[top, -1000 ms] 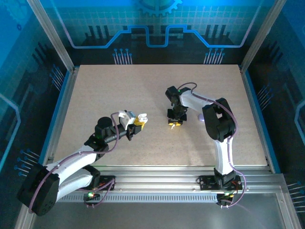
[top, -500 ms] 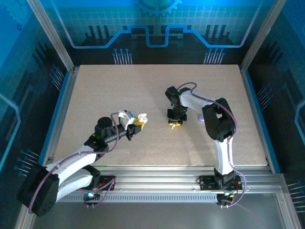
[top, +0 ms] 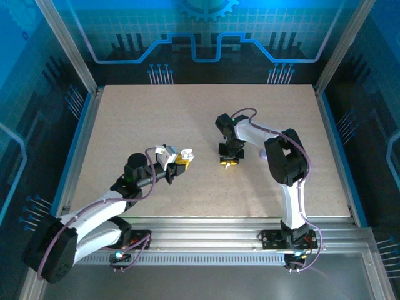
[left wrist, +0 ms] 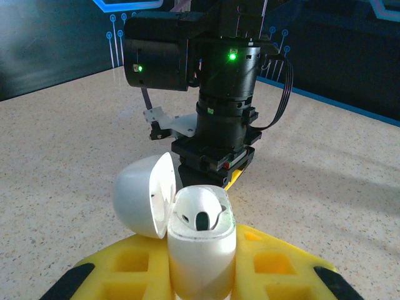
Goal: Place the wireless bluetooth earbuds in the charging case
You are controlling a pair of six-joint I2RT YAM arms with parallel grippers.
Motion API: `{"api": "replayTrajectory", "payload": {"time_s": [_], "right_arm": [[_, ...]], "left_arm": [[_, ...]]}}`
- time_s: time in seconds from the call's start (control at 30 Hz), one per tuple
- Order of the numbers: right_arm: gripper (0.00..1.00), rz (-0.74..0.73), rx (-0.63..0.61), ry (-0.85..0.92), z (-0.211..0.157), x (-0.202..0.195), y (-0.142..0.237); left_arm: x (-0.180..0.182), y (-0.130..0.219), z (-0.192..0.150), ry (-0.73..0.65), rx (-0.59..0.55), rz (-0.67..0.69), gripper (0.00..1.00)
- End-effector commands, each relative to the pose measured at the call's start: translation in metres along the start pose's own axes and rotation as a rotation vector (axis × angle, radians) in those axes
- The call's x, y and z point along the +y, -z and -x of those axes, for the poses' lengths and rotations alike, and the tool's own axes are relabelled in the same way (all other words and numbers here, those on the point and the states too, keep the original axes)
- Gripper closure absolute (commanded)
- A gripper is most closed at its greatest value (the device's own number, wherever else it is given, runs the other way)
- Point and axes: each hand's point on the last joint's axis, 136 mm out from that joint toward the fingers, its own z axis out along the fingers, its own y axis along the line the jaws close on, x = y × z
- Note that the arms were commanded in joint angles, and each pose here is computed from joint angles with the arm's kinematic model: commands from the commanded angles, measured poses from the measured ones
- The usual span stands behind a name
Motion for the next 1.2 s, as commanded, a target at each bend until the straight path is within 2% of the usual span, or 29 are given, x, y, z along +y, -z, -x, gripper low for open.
{"api": "replayTrajectory", "payload": {"time_s": [0.0, 0.33, 0.57, 0.77, 1.03, 1.17], "right_arm": [[0.71, -0.019, 0.062, -0.001, -0.020, 0.000, -0.002], [0.73, -0.011, 0.065, -0.002, -0.023, 0.000, -0.002], [0.69, -0.019, 0.055, -0.006, -0.028, -0.003, 0.002], [0.71, -0.016, 0.054, -0.010, -0.032, -0.004, 0.001], [0.73, -0.012, 0.047, -0.004, -0.029, -0.004, -0.001], [0.70, -0.007, 0.027, 0.002, -0.023, -0.002, 0.002]], "left_arm": [[-0.001, 0.000, 0.017, -0.037, -0.037, 0.000, 0.89], [-0.001, -0.001, 0.018, -0.038, -0.037, 0.002, 0.89], [-0.001, 0.000, 0.018, -0.037, -0.038, 0.000, 0.89], [-0.001, 0.000, 0.018, -0.041, -0.038, 0.004, 0.89], [-0.001, 0.001, 0.018, -0.042, -0.038, 0.005, 0.89], [-0.001, 0.001, 0.019, -0.042, -0.037, 0.004, 0.89]]}}
